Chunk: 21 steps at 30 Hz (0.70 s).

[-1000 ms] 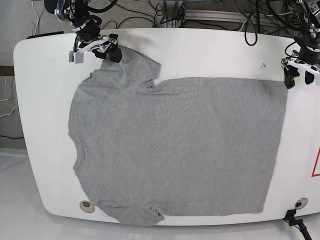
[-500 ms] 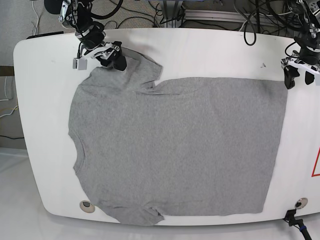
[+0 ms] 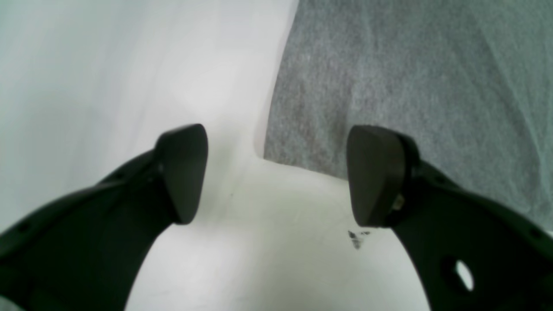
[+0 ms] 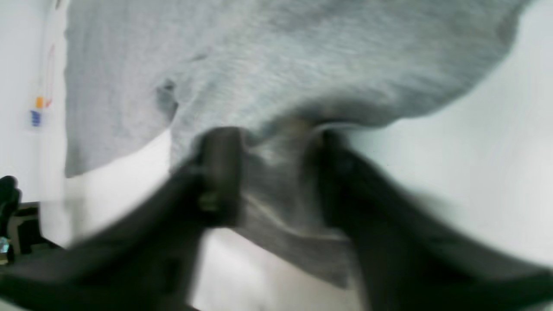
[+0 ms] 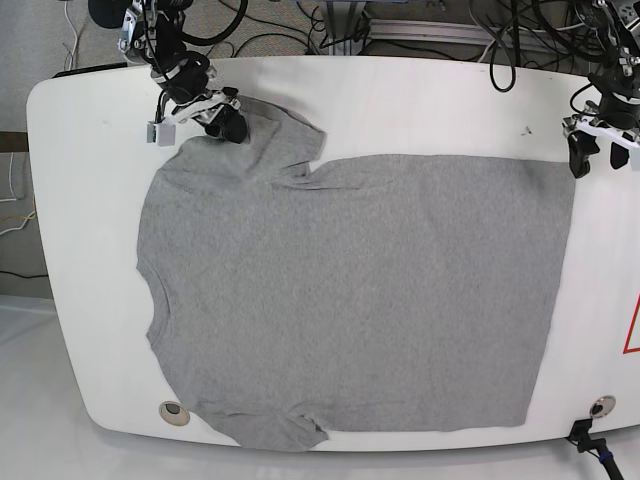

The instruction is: Fold the T-shirt properly

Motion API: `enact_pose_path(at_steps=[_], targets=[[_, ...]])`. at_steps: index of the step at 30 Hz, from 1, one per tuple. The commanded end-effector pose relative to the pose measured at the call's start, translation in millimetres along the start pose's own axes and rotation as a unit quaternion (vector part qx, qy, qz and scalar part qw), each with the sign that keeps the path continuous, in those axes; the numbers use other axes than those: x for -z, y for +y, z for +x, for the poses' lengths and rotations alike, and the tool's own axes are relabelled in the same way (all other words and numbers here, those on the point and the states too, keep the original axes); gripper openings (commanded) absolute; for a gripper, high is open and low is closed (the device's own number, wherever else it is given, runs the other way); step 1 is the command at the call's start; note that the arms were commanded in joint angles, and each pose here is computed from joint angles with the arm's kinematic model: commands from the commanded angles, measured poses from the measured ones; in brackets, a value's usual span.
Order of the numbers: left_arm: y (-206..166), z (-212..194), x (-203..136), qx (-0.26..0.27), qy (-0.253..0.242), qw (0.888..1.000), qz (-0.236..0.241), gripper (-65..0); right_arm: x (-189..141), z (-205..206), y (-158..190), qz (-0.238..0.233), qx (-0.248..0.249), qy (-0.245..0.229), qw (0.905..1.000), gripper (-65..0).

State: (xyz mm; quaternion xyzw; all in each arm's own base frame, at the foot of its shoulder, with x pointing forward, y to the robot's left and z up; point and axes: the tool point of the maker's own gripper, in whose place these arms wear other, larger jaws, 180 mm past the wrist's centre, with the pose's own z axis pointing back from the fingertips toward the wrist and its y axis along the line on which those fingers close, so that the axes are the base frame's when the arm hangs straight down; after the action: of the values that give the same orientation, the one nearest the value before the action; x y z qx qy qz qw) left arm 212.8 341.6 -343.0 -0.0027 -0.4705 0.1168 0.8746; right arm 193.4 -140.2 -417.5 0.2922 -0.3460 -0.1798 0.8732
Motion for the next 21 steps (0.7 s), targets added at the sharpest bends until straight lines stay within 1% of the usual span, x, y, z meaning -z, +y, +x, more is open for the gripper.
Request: enact_pose_path(at_steps=[1,2,3,8,10,14,21], targets=[[0.5,14.7,-1.8,0.009,-0.021,1.0,-0.003,-17.5,-1.7,-0.3,-1.4,-0.004,-0.004,0.003,1.0,-57.2],[0.5,14.7,-1.8,0.009,-0.021,1.0,-0.003,-17.5,-0.6,2.0,-0.3,-0.002,-0.005,0.001,1.0,-64.2],[0.5,14.7,-1.8,0.009,-0.021,1.0,-0.003,-17.5,0.0,3.2,0.2,-0.001,-0.006,0.0,1.0,-65.0],[0.4,24.7,6.0,-0.001,-0.036,0.999,-0.003,-17.5,0.2,3.8,0.4,-0.001,-0.006,-0.001,1.0,-65.0],[6.0,11.7,12.1,-0.017,-0.018,1.0,0.0,-17.5,0.2,3.8,0.4,-0.001,-0.006,-0.001,1.0,-65.0],[9.6,2.4,26.1,-0.043,0.002,0.999,0.0,-17.5,-0.2,3.5,-0.1,-0.002,-0.006,0.0,1.0,-65.0],[11.7,-8.4,32.0,-0.059,0.015,0.998,0.0,-17.5,-1.5,1.3,-1.3,-0.003,-0.006,0.002,1.0,-65.0]])
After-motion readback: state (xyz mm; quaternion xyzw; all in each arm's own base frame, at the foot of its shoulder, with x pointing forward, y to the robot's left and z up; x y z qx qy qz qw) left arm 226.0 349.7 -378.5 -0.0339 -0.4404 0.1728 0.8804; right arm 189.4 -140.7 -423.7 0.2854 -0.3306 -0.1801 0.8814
